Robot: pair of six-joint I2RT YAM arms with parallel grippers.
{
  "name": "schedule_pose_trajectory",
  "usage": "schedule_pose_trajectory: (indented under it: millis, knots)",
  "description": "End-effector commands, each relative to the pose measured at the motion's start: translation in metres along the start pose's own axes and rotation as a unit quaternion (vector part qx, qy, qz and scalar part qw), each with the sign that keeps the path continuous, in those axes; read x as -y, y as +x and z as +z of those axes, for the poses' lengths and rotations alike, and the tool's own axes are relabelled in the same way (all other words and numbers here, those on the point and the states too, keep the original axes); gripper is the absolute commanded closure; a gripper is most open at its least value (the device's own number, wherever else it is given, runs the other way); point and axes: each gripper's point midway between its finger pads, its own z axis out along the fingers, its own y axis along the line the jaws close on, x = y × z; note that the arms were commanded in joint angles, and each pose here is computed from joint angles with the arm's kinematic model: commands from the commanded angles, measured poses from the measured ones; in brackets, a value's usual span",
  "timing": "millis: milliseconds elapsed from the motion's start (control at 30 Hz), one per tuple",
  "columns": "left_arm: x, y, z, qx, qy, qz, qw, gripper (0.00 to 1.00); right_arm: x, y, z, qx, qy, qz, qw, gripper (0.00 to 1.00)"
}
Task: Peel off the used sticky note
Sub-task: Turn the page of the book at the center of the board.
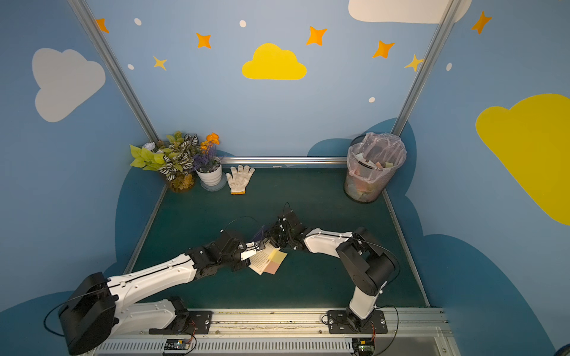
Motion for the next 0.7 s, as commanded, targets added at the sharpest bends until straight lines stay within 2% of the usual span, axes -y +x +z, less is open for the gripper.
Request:
schedule_pose_trajectory:
  millis: [0, 33, 133, 333, 467, 667]
  knots:
    - [0.001, -0.005, -0.010, 0.024, 0.056, -0.069, 0.996, 0.97, -0.022, -0.004, -0.025, 0.008, -0.008, -0.050, 0.999, 0.51]
    - [0.003, -0.005, -0.011, 0.029, 0.076, -0.089, 0.993, 0.97, -0.022, -0.006, -0.030, 0.009, -0.004, -0.060, 0.998, 0.43]
    - [0.000, -0.004, -0.013, 0.043, 0.119, -0.145, 0.981, 0.97, -0.020, -0.010, -0.053, 0.020, 0.014, -0.090, 0.996, 0.29]
    - [-0.013, -0.003, -0.015, 0.049, 0.168, -0.217, 0.960, 0.97, -0.007, -0.010, -0.087, 0.036, 0.027, -0.115, 0.992, 0.28]
    - [-0.026, -0.005, -0.014, 0.056, 0.207, -0.286, 0.934, 0.97, 0.013, -0.004, -0.092, 0.039, 0.037, -0.111, 0.992, 0.30]
    - [-0.039, 0.003, 0.000, 0.027, 0.231, -0.347, 0.909, 0.97, 0.054, 0.004, -0.091, 0.034, 0.077, -0.100, 0.991, 0.31]
